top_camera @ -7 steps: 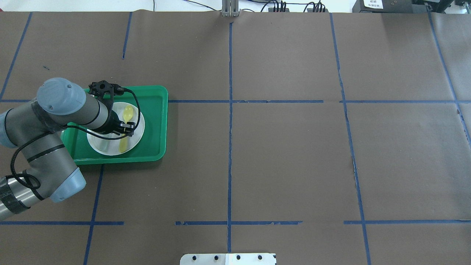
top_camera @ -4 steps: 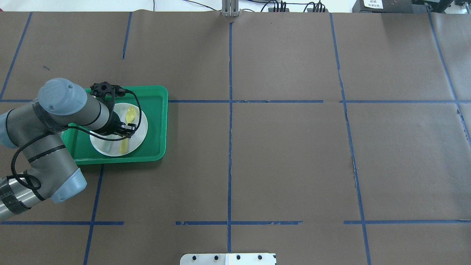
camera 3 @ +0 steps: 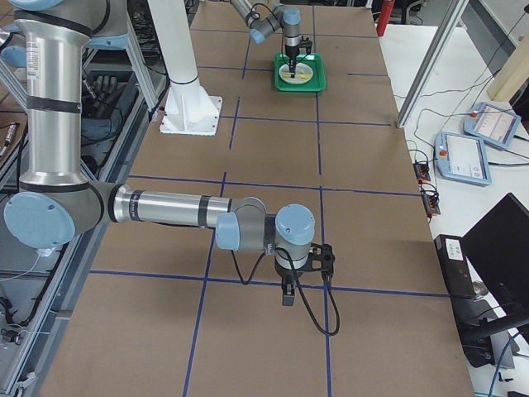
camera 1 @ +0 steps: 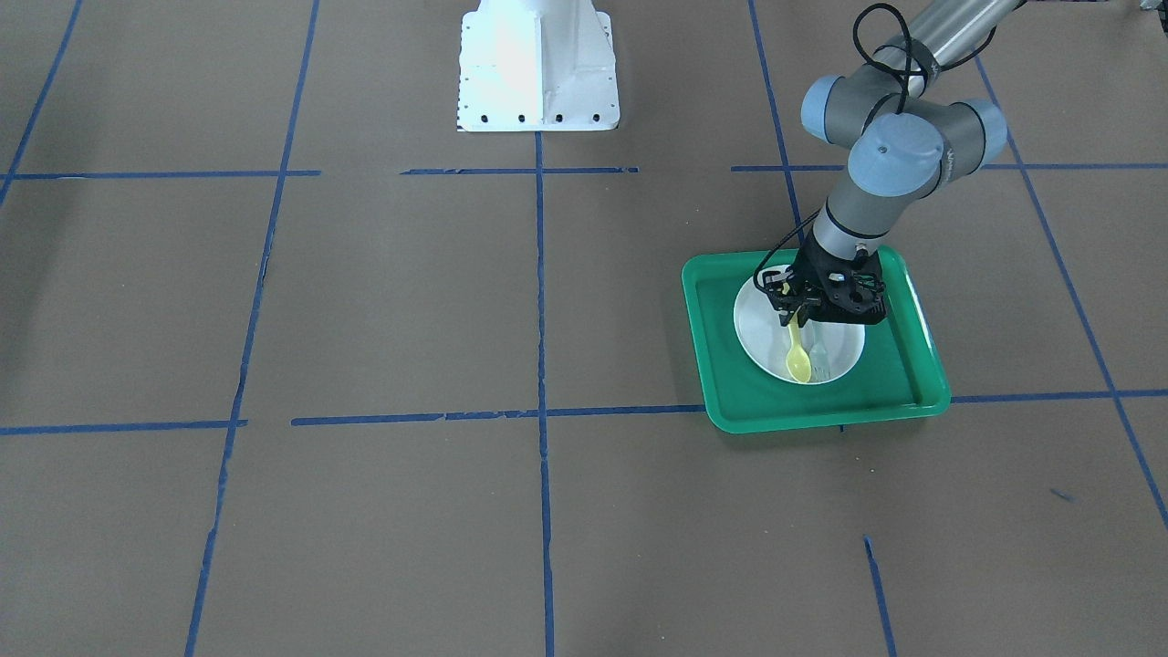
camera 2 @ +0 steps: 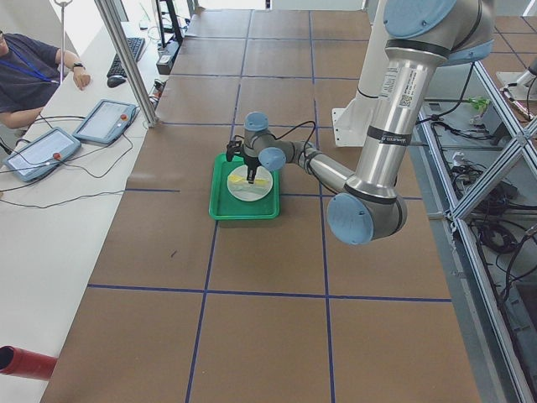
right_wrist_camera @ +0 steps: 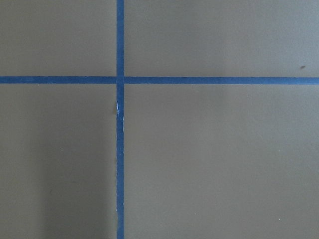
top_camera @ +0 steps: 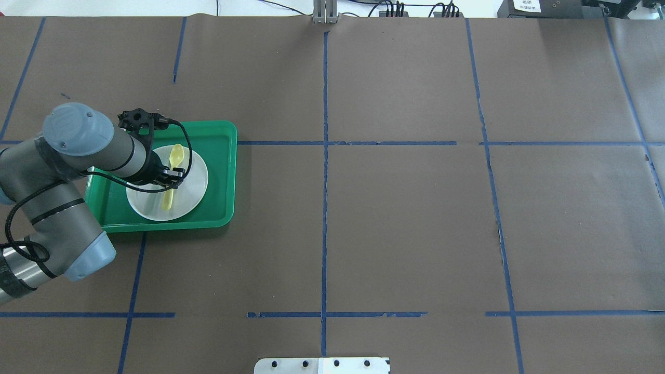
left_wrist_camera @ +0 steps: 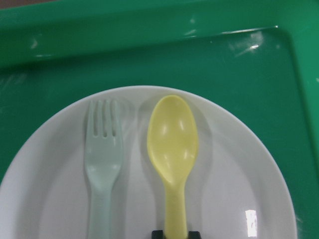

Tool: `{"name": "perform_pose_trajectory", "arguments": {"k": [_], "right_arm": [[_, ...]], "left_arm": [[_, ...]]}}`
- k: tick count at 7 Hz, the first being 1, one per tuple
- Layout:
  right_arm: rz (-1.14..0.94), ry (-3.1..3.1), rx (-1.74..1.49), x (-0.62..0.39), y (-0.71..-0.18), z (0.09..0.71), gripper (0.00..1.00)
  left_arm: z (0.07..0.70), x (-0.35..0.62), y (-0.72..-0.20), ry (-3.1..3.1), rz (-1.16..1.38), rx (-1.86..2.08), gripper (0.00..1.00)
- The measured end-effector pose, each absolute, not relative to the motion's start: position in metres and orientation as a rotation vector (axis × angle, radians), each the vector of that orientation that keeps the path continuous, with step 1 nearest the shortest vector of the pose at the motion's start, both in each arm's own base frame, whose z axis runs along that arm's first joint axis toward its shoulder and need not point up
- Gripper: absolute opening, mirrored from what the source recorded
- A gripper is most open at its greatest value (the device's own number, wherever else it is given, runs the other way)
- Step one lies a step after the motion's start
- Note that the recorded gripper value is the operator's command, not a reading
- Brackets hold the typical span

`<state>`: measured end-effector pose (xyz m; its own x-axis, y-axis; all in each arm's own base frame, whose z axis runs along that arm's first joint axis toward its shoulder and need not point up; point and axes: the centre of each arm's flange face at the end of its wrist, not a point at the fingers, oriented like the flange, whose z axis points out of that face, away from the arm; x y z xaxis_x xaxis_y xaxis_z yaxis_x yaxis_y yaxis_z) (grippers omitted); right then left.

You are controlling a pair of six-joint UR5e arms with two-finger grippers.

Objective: Place spoon
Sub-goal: 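Carry the spoon off the plate and lower it onto the tray beside the plate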

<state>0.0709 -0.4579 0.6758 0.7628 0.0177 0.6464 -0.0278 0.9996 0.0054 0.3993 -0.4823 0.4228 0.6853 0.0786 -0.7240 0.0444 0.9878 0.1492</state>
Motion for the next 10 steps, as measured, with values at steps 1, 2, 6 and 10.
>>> {"name": "perform_pose_trajectory", "arguments": {"k": [1,2,6,10], "right_arm": [[0.025,-0.703,0.015,0.071,-0.458,0.676,1.0],[0.025,-0.703,0.015,0.071,-0.458,0.676,1.0],[0.025,-0.703,0.015,0.071,-0.458,0.676,1.0],[0.024,-0.703,0.016,0.071,-0.458,0.675,1.0]], "left_arm": [[0.415,0.386,-0.489,0.806,-0.013,0.158,0.08],[0.399,0.377,-0.493,0.797,-0.049,0.147,0.08],[0.34,0.424,-0.497,0.83,-0.182,0.068,0.09],[0.343,0.465,-0.481,0.82,-0.168,0.025,0.44]]}}
